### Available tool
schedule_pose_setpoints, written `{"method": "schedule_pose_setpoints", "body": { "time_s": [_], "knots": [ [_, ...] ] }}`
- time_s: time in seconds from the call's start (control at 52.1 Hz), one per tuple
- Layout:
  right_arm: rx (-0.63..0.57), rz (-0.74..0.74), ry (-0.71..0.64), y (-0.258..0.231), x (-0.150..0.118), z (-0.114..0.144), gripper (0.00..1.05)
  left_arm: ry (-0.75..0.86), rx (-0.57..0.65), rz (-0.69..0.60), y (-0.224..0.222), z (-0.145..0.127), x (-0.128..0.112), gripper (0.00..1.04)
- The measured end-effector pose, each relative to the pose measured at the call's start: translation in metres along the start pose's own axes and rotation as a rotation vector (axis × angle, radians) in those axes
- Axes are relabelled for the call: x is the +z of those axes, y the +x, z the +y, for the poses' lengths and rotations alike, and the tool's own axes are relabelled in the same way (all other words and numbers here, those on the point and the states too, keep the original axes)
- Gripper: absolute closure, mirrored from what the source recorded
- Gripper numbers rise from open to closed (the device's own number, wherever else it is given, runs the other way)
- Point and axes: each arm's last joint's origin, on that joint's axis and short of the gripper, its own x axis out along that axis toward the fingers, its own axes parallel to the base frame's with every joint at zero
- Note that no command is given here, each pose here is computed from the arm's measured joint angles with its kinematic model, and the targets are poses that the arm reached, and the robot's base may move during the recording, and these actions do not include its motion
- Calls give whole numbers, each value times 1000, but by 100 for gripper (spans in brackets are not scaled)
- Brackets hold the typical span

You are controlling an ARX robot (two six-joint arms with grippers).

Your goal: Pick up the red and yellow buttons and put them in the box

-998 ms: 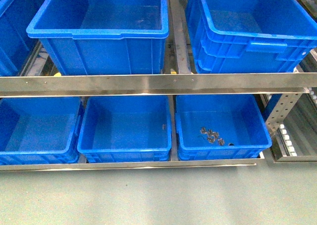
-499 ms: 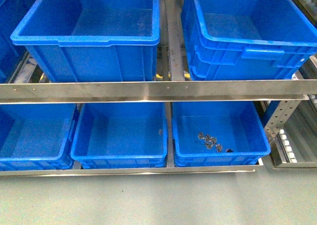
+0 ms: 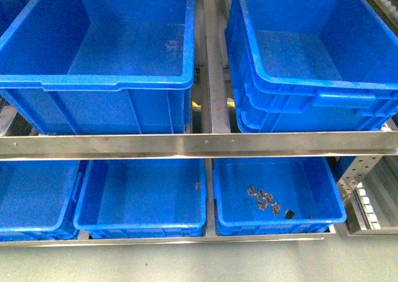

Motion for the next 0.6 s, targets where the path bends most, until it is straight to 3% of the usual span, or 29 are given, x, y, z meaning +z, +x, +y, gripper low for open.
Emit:
{"method": "schedule_pose_setpoints", "body": {
  "time_s": [0.595],
  "knots": [
    [-59,1,49,47,-10,-38,79,0,0,0,0,0,0,8]
  ]
}}
